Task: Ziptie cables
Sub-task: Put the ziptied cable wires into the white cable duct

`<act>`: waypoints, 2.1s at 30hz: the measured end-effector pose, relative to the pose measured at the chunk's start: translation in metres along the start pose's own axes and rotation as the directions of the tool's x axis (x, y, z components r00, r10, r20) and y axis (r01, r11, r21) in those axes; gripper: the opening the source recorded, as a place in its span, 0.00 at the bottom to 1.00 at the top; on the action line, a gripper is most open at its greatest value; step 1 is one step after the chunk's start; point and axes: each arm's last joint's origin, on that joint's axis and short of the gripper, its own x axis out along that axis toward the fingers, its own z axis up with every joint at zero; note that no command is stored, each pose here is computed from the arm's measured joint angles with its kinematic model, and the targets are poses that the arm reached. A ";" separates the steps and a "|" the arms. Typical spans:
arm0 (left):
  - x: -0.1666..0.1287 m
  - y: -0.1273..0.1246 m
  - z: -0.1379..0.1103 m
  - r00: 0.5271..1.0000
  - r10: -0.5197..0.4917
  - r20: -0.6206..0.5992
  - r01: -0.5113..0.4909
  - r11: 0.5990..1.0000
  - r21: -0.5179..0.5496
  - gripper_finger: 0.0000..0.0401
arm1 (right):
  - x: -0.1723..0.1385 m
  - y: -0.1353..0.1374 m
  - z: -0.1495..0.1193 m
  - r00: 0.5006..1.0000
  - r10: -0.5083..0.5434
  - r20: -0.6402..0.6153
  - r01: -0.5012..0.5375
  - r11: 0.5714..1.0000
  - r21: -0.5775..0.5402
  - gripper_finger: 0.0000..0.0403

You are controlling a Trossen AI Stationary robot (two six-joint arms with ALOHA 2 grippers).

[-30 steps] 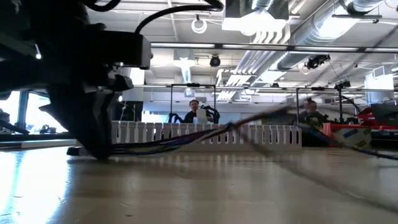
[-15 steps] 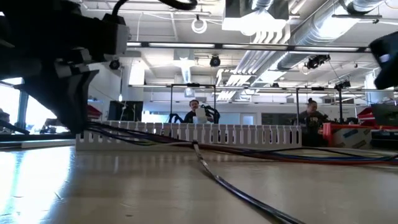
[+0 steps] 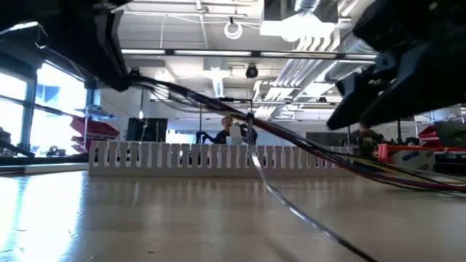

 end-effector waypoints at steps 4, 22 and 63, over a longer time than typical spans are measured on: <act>-0.004 -0.001 0.001 1.000 0.014 0.023 -0.014 1.000 0.002 0.00 | 0.018 -0.011 0.009 0.999 -0.045 -0.025 0.045 0.999 -0.022 0.60; -0.014 -0.002 -0.012 0.998 0.061 0.000 -0.061 0.998 -0.027 0.00 | 0.041 -0.014 0.002 0.918 -0.052 -0.394 0.007 0.993 -0.115 0.03; 0.072 0.019 -0.075 0.947 0.164 -0.276 -0.169 0.986 0.005 0.31 | 0.020 -0.065 0.045 0.719 -0.666 -0.198 0.447 0.662 -0.602 0.00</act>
